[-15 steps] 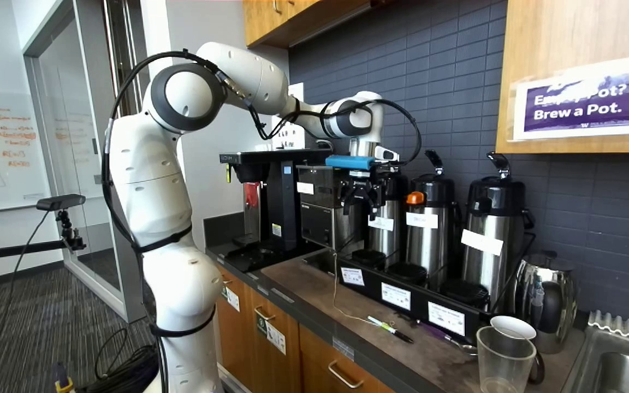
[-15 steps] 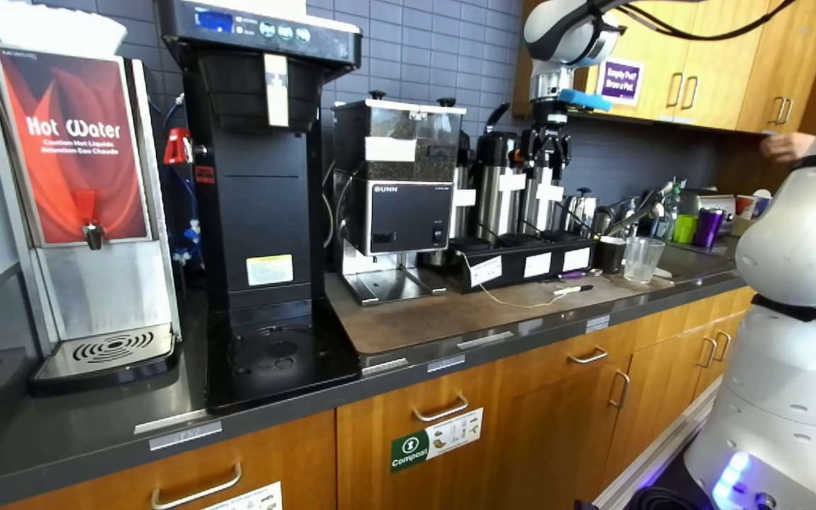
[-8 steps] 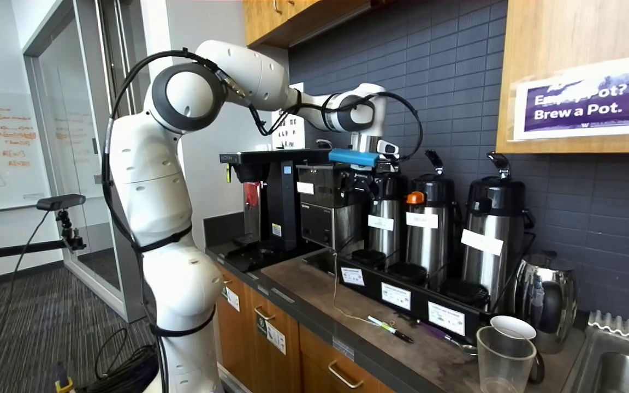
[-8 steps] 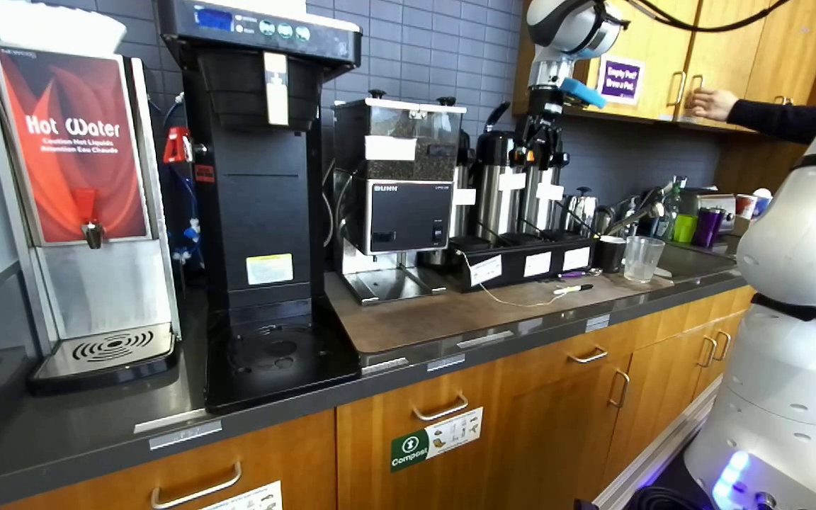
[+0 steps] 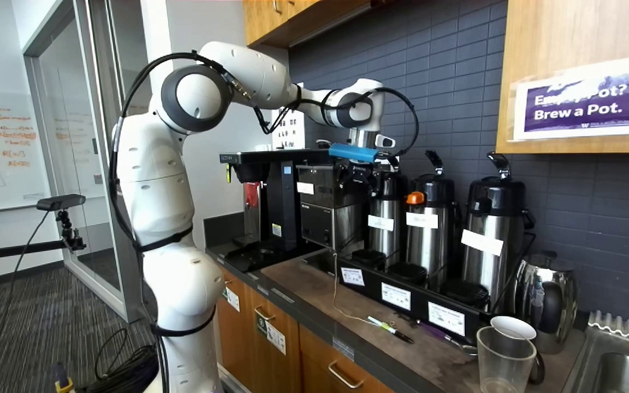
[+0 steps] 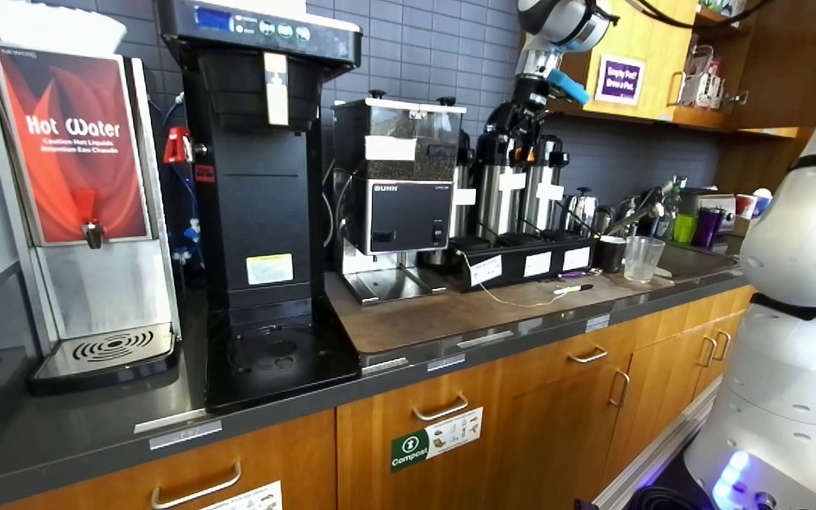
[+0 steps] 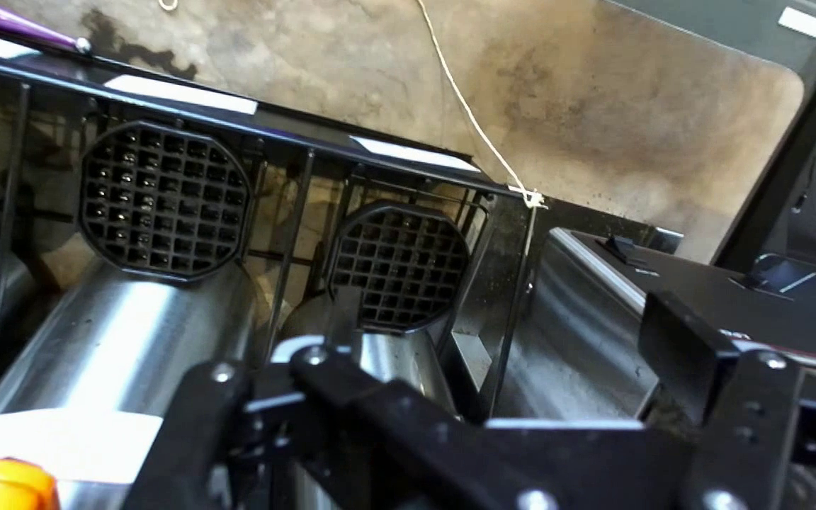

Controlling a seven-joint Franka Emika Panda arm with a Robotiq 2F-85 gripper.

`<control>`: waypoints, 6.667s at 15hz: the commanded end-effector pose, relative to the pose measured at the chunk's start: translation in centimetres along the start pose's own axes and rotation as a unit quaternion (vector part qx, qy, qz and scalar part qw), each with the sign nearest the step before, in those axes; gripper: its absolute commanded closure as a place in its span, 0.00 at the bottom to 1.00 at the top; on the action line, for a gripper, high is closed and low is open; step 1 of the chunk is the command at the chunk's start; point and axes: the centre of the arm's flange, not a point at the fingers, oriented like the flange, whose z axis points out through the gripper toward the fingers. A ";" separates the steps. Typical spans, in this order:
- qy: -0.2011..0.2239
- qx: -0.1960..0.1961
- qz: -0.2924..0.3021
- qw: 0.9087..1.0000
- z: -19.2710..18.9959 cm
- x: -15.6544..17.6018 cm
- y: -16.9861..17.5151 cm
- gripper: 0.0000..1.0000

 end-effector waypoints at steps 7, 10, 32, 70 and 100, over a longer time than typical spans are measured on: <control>0.048 0.066 0.004 0.997 -5.6 4.1 -1.1 0.00; 0.041 0.087 0.004 0.995 -6.4 4.4 -1.6 0.00; 0.028 0.250 -0.024 0.968 -6.3 5.0 -1.0 0.00; 0.026 0.238 -0.099 0.966 -5.5 6.5 -5.8 0.96; 0.058 0.203 -0.156 0.965 -9.3 3.9 -9.7 0.94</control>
